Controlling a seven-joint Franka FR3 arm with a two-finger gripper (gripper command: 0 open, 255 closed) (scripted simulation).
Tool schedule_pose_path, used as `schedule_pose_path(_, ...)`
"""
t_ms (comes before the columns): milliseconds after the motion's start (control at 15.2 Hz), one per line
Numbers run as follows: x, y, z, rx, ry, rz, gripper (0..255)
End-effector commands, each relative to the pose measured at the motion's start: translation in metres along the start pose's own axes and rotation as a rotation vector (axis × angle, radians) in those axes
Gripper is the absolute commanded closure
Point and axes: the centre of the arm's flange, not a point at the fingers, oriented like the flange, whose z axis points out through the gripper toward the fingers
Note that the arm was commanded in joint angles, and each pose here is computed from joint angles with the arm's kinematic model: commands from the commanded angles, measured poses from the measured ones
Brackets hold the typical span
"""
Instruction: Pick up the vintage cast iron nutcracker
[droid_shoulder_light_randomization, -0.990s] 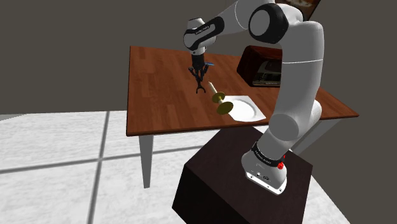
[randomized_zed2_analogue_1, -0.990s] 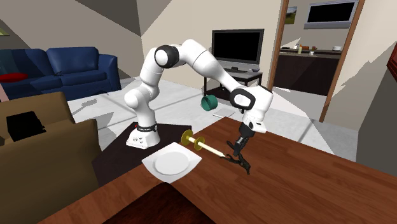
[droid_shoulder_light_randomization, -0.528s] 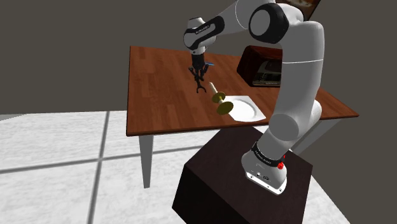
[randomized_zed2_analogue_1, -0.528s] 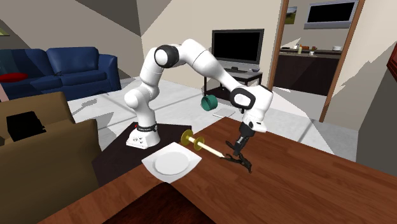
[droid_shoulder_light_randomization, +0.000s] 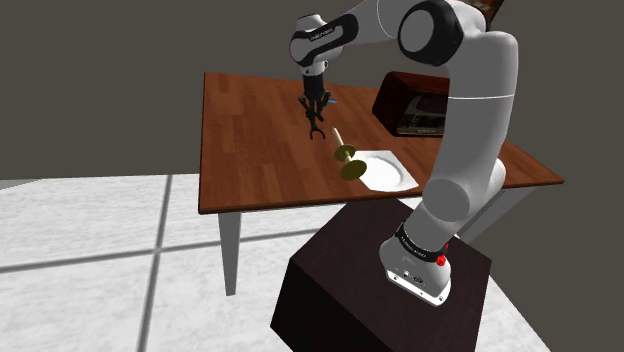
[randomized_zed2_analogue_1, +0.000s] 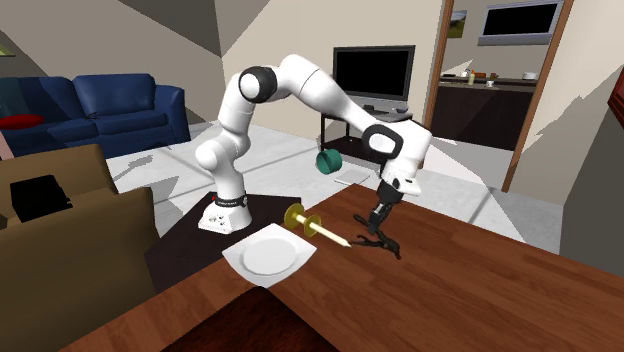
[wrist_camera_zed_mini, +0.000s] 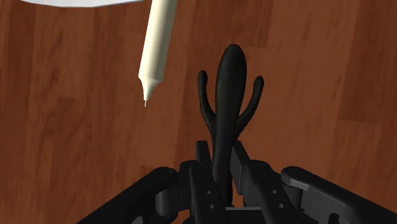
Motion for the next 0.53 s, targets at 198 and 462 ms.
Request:
schedule_pose_path(198, -0.005, 0.006, -0.026, 0.0, 0.0, 0.0, 255)
schedule_pose_path(462, -0.008, 0.009, -0.037, 0.0, 0.0, 0.0, 255)
